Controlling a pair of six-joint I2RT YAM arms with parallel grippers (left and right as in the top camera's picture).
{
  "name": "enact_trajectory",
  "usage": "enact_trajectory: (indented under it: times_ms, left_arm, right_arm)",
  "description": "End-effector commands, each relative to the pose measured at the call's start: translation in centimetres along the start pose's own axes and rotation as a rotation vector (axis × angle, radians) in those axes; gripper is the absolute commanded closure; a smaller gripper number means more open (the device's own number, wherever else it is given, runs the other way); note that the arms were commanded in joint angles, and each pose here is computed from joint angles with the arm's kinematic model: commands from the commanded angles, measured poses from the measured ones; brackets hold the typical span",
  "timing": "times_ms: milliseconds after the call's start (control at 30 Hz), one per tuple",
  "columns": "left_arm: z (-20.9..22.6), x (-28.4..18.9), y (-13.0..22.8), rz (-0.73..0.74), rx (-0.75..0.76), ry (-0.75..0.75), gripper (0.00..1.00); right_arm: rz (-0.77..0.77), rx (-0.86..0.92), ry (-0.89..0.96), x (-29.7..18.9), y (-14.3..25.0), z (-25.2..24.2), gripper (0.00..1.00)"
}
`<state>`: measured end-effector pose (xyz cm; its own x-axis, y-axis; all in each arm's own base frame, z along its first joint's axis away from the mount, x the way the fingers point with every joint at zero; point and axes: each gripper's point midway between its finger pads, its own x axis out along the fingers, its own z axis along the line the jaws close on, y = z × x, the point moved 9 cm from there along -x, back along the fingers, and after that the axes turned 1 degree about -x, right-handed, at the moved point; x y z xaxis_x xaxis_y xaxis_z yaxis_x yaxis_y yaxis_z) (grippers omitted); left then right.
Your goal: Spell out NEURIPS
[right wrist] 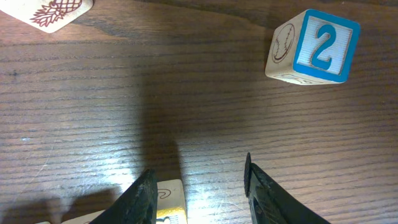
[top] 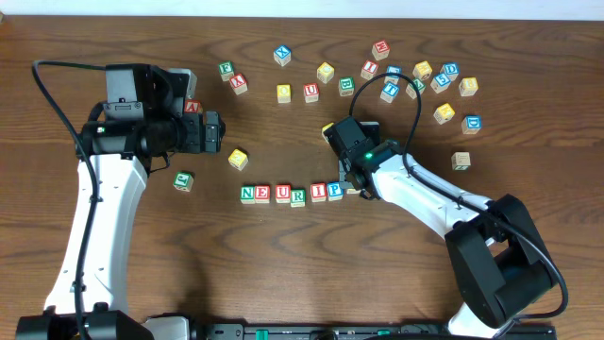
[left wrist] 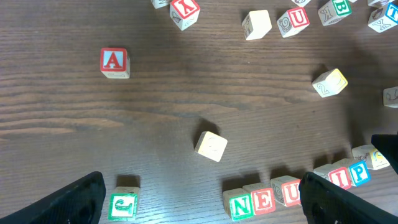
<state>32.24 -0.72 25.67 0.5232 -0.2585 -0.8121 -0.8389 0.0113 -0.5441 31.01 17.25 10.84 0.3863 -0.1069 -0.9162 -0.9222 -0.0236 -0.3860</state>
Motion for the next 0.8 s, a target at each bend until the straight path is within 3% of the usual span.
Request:
enact_trajectory:
  times_ms: [0, 767]
  left_arm:
    - [-0.14, -0.45, -0.62, -0.021, 0.025, 0.012, 0.02]
    - [-0.14, -0.45, -0.62, -0.022, 0.025, 0.012, 0.02]
  right_arm:
    - [0.018, 0.015, 0.001, 0.45, 0.4, 0.01, 0.6]
    - [0.038, 0.013, -0.001, 0.44, 0.68, -0.02, 0.63]
